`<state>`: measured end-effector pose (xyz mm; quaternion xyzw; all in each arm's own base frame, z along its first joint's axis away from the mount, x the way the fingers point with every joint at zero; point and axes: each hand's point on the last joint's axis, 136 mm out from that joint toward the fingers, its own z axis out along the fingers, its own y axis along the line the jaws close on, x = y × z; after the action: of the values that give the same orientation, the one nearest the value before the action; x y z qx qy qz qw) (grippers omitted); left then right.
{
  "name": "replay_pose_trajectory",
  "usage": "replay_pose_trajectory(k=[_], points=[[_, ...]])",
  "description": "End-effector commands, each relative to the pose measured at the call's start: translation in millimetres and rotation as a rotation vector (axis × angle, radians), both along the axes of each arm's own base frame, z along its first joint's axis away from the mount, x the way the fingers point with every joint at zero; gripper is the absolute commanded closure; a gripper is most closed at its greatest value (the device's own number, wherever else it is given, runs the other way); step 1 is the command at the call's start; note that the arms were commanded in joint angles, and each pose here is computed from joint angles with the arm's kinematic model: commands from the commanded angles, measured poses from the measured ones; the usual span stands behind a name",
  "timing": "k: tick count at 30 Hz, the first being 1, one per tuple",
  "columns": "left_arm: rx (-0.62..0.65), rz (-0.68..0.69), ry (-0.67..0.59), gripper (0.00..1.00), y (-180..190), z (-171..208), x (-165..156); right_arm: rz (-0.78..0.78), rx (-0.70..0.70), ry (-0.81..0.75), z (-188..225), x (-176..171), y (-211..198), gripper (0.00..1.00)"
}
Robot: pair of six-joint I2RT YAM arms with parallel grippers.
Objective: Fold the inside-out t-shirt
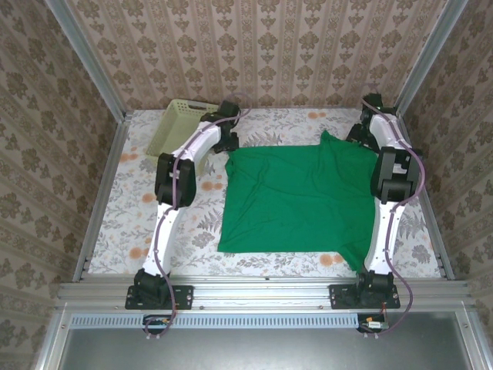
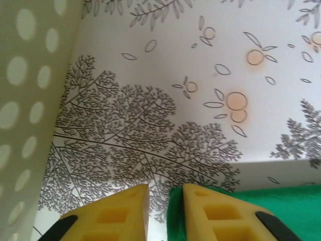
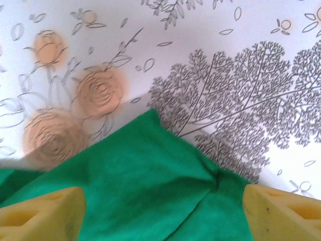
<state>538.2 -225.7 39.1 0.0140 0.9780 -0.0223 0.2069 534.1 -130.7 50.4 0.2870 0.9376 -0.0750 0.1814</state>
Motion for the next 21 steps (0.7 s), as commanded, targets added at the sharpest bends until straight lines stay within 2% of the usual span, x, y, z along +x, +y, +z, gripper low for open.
replay_pose_trajectory(k=[1,6,8,12,16,17,21], points=[[-0.001,-0.003,0.021,0.77,3,-5,0,0.031,-0.002,0.103,-13,-7,-1,0.17],[-0.018,-0.007,0.02,0.81,1,-6,2,0.035,0.05,0.116,-25,-1,6,0.18],[-0.031,-0.013,0.022,0.83,-2,-6,2,0.035,0.069,0.116,-29,0,9,0.23],[-0.067,-0.022,0.024,0.89,-8,-5,3,0.024,0.082,0.107,-31,1,8,0.43],[-0.127,-0.02,0.024,0.97,-13,1,6,0.004,0.096,0.084,-25,2,4,0.73],[-0.141,-0.017,0.02,1.0,-13,4,8,0.001,0.093,0.076,-22,2,3,0.78],[-0.192,-0.011,-0.025,1.0,-14,30,12,0.004,0.078,-0.007,6,2,1,0.93]])
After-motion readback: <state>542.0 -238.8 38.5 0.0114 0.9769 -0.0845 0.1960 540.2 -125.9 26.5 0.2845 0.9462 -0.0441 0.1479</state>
